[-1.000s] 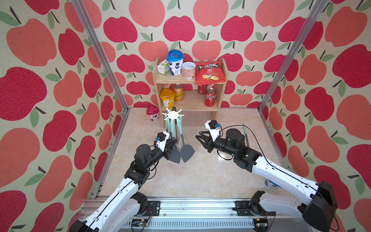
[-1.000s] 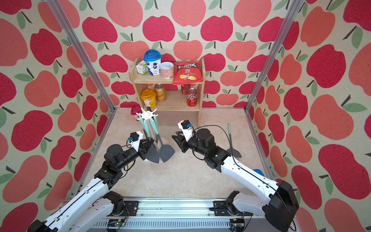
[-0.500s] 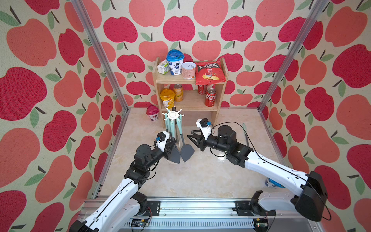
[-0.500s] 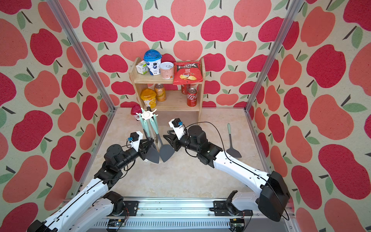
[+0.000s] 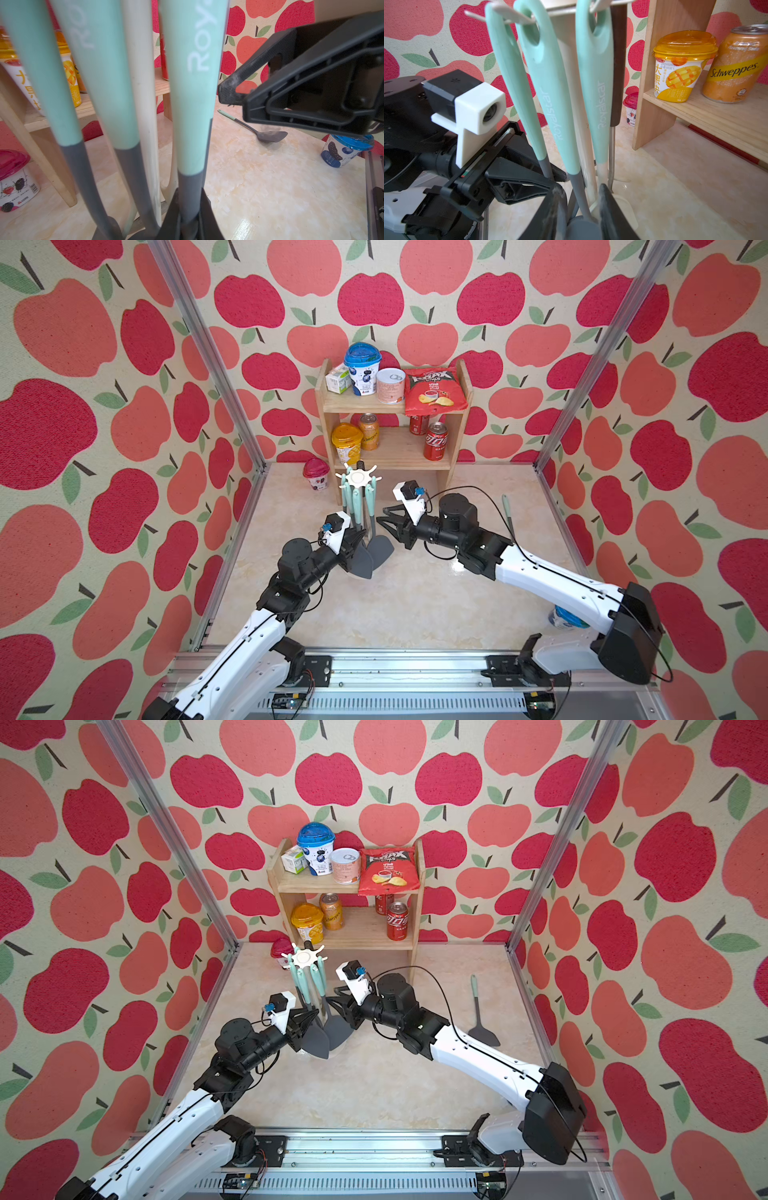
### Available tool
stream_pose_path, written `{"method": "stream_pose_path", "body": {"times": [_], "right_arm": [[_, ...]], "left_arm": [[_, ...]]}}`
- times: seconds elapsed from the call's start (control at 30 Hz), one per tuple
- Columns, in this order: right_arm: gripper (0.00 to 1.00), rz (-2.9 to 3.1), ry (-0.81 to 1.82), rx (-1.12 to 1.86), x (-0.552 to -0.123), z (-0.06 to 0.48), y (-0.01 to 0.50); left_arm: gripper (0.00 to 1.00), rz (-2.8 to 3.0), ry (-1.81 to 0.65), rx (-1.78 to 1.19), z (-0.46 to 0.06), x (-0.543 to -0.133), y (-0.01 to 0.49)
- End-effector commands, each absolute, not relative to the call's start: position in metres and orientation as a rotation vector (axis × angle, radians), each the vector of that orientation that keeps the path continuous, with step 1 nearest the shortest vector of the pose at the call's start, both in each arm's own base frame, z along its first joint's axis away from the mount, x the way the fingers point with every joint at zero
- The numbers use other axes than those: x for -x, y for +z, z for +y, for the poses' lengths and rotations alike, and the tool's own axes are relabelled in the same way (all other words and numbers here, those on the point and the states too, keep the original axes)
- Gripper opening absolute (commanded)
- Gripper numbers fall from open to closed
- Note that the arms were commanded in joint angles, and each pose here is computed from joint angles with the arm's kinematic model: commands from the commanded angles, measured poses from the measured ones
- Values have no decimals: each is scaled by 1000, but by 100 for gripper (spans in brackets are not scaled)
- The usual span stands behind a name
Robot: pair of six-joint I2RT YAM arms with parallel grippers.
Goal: Take the spatula off the kitchen utensil rack
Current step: Take off the spatula from the rack.
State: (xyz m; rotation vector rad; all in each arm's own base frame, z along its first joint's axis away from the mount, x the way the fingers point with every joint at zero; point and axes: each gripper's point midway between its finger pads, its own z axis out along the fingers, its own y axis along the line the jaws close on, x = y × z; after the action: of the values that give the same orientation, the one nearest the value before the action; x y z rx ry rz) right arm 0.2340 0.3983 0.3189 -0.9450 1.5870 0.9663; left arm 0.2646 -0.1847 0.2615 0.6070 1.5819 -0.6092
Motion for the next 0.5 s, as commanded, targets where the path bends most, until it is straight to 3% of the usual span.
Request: {"method": "stream_pose_path", "body": {"times": [0.0, 0.47], "right_arm": [[35, 1526, 968, 959, -233, 406, 337], [33, 1516, 949, 997, -237, 422, 334]], "left_arm": [[0, 1640, -603, -627, -185, -262, 250], [0, 1646, -605, -628, -185, -262, 249]]}}
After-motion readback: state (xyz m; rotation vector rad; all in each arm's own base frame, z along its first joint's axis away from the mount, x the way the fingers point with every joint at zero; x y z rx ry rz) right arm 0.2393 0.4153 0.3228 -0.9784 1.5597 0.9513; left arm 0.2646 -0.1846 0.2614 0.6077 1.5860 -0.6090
